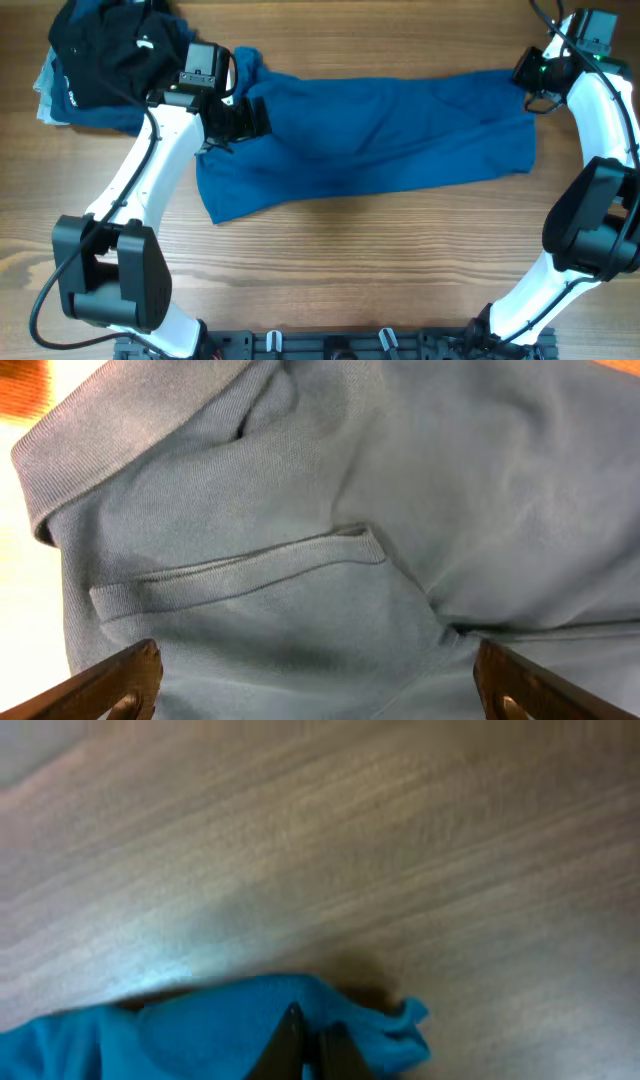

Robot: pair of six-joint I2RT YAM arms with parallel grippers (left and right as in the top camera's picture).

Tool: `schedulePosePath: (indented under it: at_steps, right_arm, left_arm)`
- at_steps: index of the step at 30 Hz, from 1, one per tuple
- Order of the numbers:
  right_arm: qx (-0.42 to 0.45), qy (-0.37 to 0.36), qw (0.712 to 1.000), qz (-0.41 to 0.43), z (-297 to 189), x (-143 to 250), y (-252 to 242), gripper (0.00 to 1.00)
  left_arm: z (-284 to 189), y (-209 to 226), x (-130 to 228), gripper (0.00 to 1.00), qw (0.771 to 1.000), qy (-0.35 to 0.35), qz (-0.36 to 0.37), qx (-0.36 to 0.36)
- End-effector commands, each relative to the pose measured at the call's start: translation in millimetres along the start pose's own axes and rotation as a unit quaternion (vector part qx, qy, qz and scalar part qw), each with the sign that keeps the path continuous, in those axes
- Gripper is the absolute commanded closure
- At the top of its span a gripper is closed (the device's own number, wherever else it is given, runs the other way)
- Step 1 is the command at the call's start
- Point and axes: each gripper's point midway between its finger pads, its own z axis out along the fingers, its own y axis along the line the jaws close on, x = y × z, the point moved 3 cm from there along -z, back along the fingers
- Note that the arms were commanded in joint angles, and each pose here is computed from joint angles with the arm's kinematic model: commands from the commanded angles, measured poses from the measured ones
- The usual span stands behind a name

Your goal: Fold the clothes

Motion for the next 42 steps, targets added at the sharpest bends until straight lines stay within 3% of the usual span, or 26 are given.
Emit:
schedulePosePath:
  at_steps: [1,12,17,20,23,24,25,26,27,29,32,37,42]
  right_arm:
    - [-0.002,-0.057,0.998,-0.013,-27.1,-29.5,5.4,0.96]
    - [-0.021,-0.163,0.986,-0.025,-40.8,-74.1,14.5,0.96]
    - [-0.013,-0.175,0.984,0.012,-44.8,-81.3,-2.0,0.95]
    - [-0.003,-0.17,0.985,0.002,-45.1,-80.1,-11.7,0.84]
    - [0.044,-0.163,0.986,0.015,-44.3,-75.6,-27.4,0.84]
    - [0.055,-0.161,0.985,0.02,-44.3,-74.6,-30.7,0.8]
    - [0.055,-0.159,0.986,0.02,-44.0,-73.7,-30.6,0.64]
    - [0.055,-0.155,0.986,0.02,-43.4,-71.9,-30.8,0.41]
    - [0.053,-0.15,0.987,0.02,-42.7,-69.9,-30.3,0.28]
    - [0.054,-0.139,0.989,0.021,-41.4,-65.5,-31.0,0.21]
    - [0.017,-0.124,0.992,0.013,-33.5,-60.7,-21.3,0.21]
    - [-0.012,-0.096,0.995,0.031,-3.4,-49.2,-18.5,0.38]
    - [-0.041,-0.058,0.997,0.03,24.0,-31.8,-10.8,0.28]
  left_arm:
    - [1.0,-2.6,-0.5,0.0,1.0,0.005,0.011,0.004]
    - [1.0,-2.7,-0.5,0.0,1.0,0.005,0.011,0.004]
    - [1.1,-2.7,-0.5,0.0,1.0,0.005,0.011,0.004]
    - [1.0,-2.8,-1.0,0.0,1.0,0.004,0.011,0.005]
    - [1.1,-2.9,-1.0,0.0,1.0,0.004,0.01,0.005]
    - [1.0,-2.8,-0.7,0.0,1.0,0.005,0.01,0.005]
    - [1.0,-2.7,-0.5,0.0,1.0,0.005,0.011,0.004]
    - [1.0,-2.8,-0.7,0.0,1.0,0.005,0.011,0.005]
    - [1.1,-2.8,-0.7,0.0,1.0,0.005,0.011,0.005]
    - [1.1,-2.7,-0.5,0.0,1.0,0.005,0.01,0.004]
    - [1.0,-2.8,-0.6,0.0,1.0,0.005,0.01,0.005]
    - [1.0,-2.5,0.0,0.0,1.0,0.006,0.01,0.004]
    - [1.1,-3.4,-0.2,0.0,1.0,0.006,0.002,0.007]
